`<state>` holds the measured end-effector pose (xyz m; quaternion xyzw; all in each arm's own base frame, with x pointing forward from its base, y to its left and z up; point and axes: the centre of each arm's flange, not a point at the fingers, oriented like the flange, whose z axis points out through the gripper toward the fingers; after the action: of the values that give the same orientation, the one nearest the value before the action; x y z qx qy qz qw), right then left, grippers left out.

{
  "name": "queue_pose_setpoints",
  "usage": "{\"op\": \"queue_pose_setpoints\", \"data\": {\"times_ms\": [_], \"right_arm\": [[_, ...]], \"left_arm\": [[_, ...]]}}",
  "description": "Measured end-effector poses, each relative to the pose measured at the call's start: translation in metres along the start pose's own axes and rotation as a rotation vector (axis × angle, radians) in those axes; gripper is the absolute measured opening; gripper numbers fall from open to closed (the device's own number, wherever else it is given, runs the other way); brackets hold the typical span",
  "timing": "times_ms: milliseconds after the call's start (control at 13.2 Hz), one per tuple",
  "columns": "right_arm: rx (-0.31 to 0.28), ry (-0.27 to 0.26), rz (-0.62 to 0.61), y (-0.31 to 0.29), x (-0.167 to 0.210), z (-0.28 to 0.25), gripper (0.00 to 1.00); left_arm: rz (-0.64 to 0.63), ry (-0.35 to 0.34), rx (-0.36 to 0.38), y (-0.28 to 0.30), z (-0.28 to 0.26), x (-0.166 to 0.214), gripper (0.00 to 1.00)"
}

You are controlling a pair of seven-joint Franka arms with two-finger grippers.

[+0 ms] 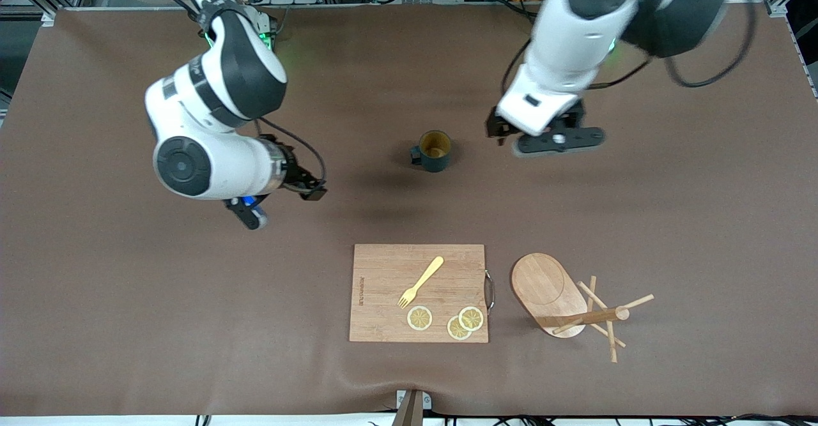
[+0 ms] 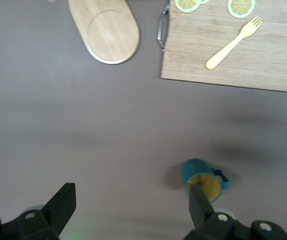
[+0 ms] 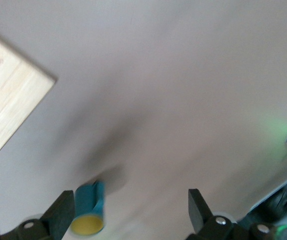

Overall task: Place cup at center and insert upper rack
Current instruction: 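Release the mug and withdraw the right gripper while the left gripper approaches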

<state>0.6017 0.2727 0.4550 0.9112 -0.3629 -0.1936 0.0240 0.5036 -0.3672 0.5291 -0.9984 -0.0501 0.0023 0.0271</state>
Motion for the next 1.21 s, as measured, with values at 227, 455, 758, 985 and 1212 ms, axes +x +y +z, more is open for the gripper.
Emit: {"op": "queue_pose_setpoints", "data": {"times_ms": [227, 455, 758, 985, 1212], "right_arm": [[-0.029, 0.055, -0.142, 0.025, 0.032, -0.015, 1.0], [-0.045, 0.099, -0.314, 0.072, 0.099, -0.039, 1.0], [-0.038, 0.15, -0.562, 0.142, 0.153, -0.081, 1.0], [-0.018, 0.16, -0.706, 0.187, 0.186, -0.099, 1.0], [-0.035, 0.173, -0.756, 0.189, 0.191, -0.097, 1.0]], "left_arm": [[-0.03, 0.05, 0.045, 0.08, 0.052, -0.04, 1.0], [-0.053, 0.115, 0.077, 0.141, 0.097, -0.079, 1.0], [-0.096, 0.197, 0.13, 0.197, 0.137, -0.142, 1.0], [-0.123, 0.242, 0.165, 0.224, 0.169, -0.189, 1.0], [-0.208, 0.362, 0.197, 0.245, 0.216, -0.228, 1.0]]}}
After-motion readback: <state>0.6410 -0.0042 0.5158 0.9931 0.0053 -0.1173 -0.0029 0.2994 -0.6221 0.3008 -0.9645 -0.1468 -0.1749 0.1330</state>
